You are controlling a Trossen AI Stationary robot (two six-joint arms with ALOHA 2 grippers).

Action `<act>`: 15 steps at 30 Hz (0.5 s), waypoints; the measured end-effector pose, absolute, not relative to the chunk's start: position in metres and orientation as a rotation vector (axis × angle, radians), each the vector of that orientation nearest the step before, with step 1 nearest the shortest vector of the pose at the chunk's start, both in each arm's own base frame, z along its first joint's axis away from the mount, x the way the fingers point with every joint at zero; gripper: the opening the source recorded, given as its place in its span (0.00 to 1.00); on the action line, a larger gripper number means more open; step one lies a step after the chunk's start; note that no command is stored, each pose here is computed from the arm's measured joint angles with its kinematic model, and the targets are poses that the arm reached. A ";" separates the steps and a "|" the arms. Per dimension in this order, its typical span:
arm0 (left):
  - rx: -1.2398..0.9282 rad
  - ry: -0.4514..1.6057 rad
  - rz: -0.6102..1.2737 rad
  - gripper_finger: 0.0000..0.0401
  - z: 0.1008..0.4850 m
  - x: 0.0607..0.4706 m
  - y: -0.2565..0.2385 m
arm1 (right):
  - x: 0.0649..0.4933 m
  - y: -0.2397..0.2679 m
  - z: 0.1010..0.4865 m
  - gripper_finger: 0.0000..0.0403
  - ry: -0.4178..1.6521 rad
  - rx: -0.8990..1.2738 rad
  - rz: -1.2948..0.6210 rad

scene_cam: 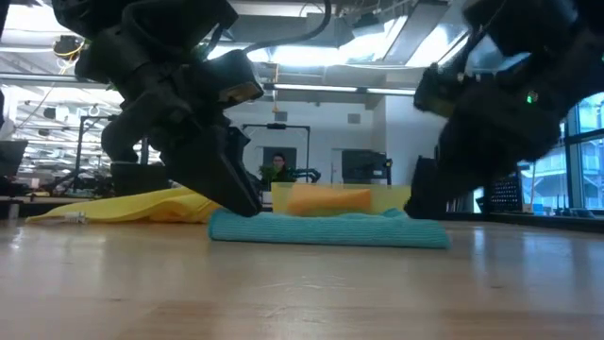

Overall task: Fold microfiber towels
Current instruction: Fold the top blue microfiber cloth

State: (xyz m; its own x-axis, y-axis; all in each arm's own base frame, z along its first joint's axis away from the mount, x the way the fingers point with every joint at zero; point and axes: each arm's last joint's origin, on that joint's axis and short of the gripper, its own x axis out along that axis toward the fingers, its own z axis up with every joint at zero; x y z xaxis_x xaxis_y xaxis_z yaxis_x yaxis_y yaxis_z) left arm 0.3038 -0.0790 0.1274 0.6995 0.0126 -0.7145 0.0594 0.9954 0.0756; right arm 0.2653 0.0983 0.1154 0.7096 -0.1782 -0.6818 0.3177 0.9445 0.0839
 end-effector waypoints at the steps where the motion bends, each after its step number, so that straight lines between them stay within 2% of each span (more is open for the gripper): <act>1: 0.093 0.792 -0.030 0.25 0.128 0.304 -0.079 | 0.265 0.098 0.119 0.25 0.716 0.195 -0.275; 6: 0.092 0.789 -0.031 0.25 0.129 0.304 -0.079 | 0.266 0.093 0.127 0.25 0.668 0.156 -0.332; 15: 0.071 0.790 -0.052 0.25 0.129 0.302 -0.086 | 0.270 0.068 0.117 0.25 0.723 0.149 -0.442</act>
